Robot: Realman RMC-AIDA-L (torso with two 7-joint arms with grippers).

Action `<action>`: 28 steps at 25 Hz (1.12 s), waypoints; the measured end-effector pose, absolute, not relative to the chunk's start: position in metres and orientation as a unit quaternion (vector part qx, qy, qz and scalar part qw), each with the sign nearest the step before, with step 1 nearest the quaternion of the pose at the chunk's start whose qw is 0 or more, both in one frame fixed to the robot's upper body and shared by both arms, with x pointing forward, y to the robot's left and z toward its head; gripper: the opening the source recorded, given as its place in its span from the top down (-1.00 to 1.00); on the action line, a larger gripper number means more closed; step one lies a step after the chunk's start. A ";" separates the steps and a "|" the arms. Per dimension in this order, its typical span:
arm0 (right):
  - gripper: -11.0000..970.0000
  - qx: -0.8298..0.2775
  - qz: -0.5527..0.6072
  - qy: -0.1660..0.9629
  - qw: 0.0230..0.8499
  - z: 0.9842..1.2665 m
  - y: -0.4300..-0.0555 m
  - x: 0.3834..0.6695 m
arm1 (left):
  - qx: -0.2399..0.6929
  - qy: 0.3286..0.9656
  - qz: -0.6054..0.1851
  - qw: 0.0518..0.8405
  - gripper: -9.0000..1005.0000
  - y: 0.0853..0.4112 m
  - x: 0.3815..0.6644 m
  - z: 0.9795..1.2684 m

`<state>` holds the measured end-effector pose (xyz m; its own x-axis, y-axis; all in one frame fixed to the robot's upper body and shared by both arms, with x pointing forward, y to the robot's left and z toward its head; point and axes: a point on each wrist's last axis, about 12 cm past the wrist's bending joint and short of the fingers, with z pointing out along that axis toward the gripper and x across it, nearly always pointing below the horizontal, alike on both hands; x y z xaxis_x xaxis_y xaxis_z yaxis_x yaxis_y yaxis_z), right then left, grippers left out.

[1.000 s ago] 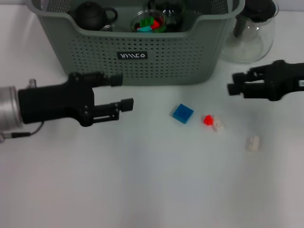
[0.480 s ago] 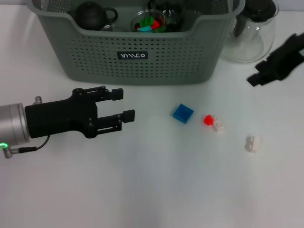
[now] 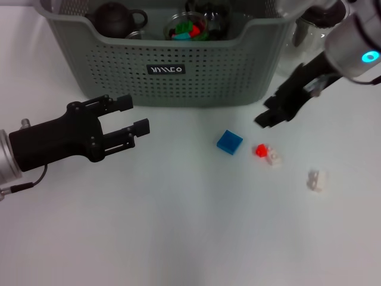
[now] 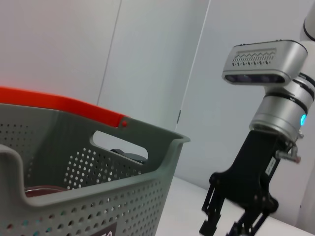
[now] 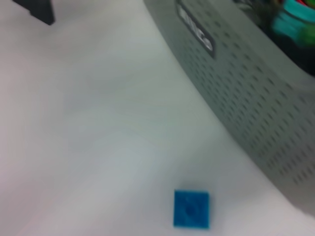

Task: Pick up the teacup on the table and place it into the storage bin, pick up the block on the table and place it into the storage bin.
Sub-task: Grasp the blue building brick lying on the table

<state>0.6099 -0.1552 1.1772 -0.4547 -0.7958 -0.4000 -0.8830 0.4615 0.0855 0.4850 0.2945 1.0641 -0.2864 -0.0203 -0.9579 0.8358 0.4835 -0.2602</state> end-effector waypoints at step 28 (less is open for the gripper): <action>-0.37 -0.519 0.171 0.820 0.169 1.126 -0.130 0.605 | 0.281 0.691 -0.405 0.529 -0.36 0.298 0.482 1.061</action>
<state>0.6052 -0.1298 1.1264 -0.4044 -0.7936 -0.4546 -0.9092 0.4026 0.1059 0.4818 0.2977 1.0606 -0.2824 -0.0410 -0.9584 0.8168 0.5136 -0.2627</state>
